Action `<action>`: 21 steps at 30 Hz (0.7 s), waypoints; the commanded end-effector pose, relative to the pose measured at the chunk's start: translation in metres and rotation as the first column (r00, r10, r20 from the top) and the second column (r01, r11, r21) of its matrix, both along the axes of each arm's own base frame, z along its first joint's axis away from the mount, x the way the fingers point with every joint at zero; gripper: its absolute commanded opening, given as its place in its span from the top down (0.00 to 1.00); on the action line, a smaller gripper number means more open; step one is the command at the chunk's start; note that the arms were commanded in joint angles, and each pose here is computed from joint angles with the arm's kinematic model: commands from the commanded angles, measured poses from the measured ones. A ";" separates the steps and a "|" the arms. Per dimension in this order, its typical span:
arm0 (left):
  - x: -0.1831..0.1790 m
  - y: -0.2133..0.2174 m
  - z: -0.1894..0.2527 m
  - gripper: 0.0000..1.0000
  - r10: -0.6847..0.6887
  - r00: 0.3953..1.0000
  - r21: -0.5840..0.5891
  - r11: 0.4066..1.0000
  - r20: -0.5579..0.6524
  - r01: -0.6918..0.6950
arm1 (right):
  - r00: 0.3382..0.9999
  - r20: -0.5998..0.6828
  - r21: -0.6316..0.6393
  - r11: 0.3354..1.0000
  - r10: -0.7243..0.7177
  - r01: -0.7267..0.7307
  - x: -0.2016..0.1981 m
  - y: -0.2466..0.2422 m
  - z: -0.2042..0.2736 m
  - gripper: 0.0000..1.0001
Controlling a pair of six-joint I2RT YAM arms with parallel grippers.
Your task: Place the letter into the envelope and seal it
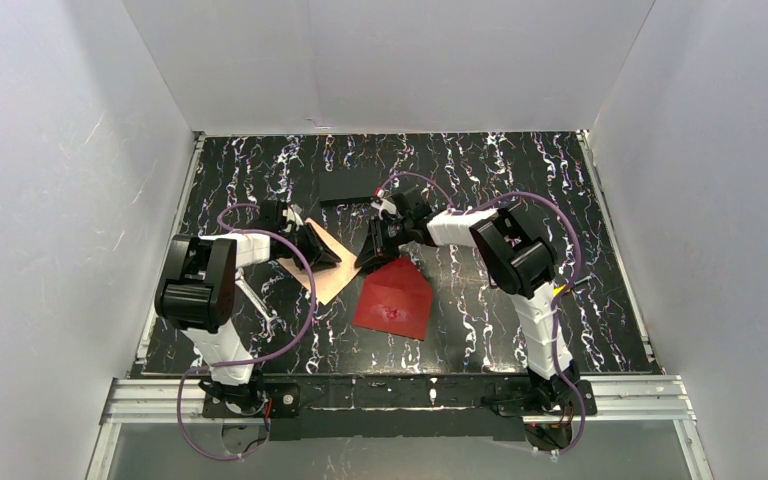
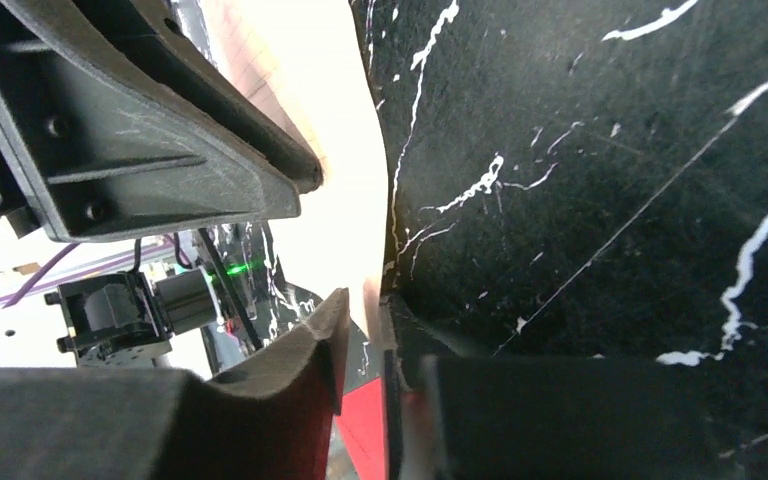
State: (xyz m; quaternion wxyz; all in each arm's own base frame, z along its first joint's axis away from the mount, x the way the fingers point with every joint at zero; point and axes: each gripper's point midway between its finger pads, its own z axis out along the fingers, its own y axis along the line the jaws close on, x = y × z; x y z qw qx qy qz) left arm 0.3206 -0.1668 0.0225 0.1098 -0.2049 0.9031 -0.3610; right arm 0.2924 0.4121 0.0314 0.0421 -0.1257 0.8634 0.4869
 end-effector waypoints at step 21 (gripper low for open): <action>0.006 0.054 0.246 0.02 0.154 0.865 0.007 0.984 0.478 -0.179 | 0.934 0.274 0.687 0.726 -0.230 -0.023 0.040 0.015 0.291 0.99</action>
